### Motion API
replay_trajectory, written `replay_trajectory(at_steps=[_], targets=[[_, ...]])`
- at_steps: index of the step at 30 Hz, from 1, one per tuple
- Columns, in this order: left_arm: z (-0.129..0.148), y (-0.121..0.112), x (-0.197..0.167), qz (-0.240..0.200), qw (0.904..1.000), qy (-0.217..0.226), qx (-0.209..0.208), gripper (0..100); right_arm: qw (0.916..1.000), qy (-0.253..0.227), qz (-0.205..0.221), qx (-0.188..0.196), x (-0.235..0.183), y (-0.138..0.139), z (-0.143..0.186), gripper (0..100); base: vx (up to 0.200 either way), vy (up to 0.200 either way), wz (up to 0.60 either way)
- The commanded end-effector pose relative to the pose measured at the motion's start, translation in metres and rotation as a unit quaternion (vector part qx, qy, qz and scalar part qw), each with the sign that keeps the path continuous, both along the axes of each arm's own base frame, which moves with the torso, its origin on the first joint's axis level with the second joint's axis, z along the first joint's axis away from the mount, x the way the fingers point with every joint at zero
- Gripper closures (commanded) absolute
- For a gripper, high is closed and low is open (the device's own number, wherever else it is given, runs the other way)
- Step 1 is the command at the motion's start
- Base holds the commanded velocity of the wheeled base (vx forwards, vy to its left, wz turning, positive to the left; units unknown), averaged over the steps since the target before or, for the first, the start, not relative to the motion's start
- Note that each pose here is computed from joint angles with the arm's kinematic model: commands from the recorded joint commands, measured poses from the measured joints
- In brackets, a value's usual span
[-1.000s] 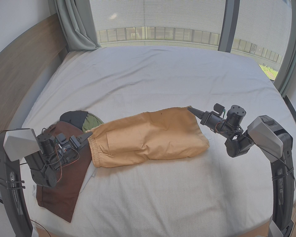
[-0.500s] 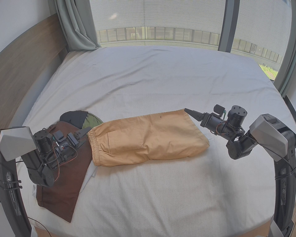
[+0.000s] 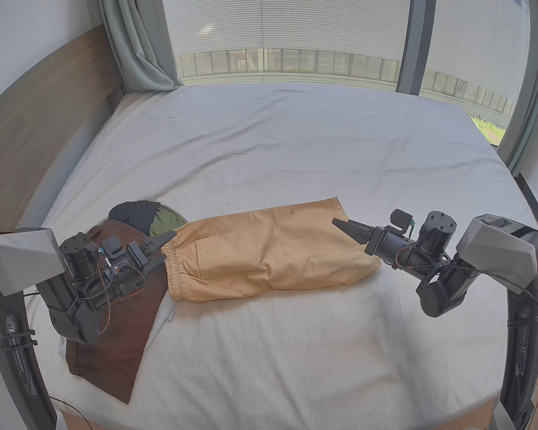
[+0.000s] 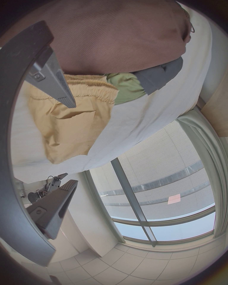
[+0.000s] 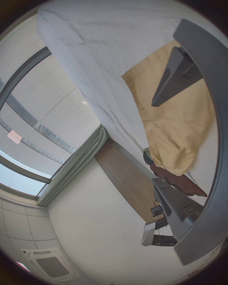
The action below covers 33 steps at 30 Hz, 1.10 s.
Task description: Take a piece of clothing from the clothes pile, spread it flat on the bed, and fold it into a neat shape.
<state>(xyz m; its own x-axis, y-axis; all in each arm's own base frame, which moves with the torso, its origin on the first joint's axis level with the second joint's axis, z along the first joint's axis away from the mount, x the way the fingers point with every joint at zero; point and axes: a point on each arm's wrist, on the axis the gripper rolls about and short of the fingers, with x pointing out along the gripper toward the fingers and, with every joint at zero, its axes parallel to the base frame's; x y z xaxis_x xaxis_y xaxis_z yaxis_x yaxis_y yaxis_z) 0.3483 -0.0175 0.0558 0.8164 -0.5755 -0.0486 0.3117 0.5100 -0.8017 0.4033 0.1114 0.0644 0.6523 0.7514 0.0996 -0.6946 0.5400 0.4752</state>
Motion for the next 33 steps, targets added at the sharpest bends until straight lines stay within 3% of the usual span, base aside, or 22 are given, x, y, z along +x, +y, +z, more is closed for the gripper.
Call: replay_trajectory(at_steps=[1,6,17,33], targets=[[0.005,-0.012,-0.011,-0.029,0.9996,0.002,0.0,0,0.9995,0.029,-0.012,-0.004,-0.022,0.003,-0.008,0,0.0,0.0,0.0],[0.005,-0.012,-0.021,-0.062,0.998,0.008,0.005,0,0.9977,0.059,-0.032,-0.01,-0.037,0.0,-0.014,0,0.0,0.0,0.0],[-0.023,-0.018,-0.021,-0.073,0.996,0.023,0.045,0,0.9968,0.072,-0.028,-0.022,-0.049,0.002,-0.018,0,0.0,0.0,0.0],[-0.056,-0.008,-0.008,-0.048,0.9959,0.051,0.058,0,0.9952,0.091,-0.026,-0.026,-0.048,0.004,-0.031,0,0.0,0.0,0.0]])
